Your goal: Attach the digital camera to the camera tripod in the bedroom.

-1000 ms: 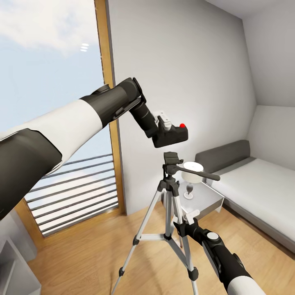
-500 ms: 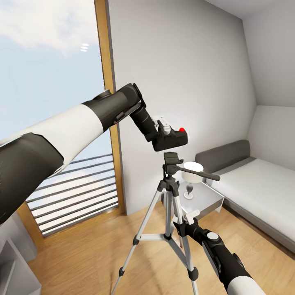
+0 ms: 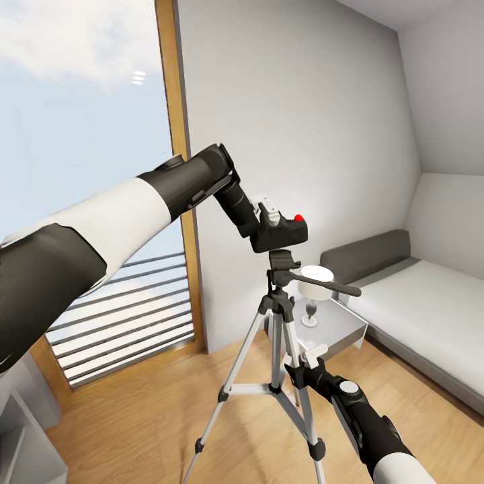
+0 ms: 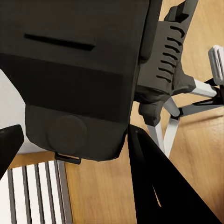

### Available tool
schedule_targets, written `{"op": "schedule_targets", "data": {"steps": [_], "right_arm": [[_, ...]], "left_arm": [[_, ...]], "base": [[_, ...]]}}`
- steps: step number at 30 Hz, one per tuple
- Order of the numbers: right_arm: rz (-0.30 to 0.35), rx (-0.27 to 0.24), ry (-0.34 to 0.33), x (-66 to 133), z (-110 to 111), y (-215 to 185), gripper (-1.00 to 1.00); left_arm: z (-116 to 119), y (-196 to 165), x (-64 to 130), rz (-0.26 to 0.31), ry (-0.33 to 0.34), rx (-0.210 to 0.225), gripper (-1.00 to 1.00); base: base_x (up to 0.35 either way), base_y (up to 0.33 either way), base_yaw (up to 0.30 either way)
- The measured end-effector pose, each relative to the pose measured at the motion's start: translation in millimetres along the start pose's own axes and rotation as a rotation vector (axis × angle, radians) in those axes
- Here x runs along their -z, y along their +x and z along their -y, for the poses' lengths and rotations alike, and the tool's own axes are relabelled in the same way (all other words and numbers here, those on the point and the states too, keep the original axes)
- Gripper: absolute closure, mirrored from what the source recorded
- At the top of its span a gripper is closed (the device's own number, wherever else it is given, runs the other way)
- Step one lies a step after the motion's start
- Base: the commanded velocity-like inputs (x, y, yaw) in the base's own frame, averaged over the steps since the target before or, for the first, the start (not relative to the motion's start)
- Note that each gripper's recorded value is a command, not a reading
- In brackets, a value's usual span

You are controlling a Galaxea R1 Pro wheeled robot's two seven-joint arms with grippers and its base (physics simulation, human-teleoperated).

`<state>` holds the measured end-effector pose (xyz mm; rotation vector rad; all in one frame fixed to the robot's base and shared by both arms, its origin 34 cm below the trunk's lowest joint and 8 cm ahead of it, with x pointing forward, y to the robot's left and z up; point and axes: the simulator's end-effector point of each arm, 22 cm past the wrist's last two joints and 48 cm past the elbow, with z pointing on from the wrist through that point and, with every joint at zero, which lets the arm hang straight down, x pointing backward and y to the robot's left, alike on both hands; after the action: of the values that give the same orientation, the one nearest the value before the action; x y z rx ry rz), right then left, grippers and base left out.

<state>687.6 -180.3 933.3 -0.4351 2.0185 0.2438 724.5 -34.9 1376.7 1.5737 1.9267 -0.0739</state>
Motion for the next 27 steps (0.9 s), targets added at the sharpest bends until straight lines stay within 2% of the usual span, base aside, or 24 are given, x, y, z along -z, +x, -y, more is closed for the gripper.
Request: {"op": "schedule_targets", "data": {"steps": [27], "right_arm": [[-0.001, 0.001, -0.002, 0.0, -0.5, 0.4, 1.0]], "left_arm": [[-1.0, 0.2, -0.3, 0.0, -0.005, 0.0, 1.0]], "base": [[0.0, 0.0, 0.0]]}}
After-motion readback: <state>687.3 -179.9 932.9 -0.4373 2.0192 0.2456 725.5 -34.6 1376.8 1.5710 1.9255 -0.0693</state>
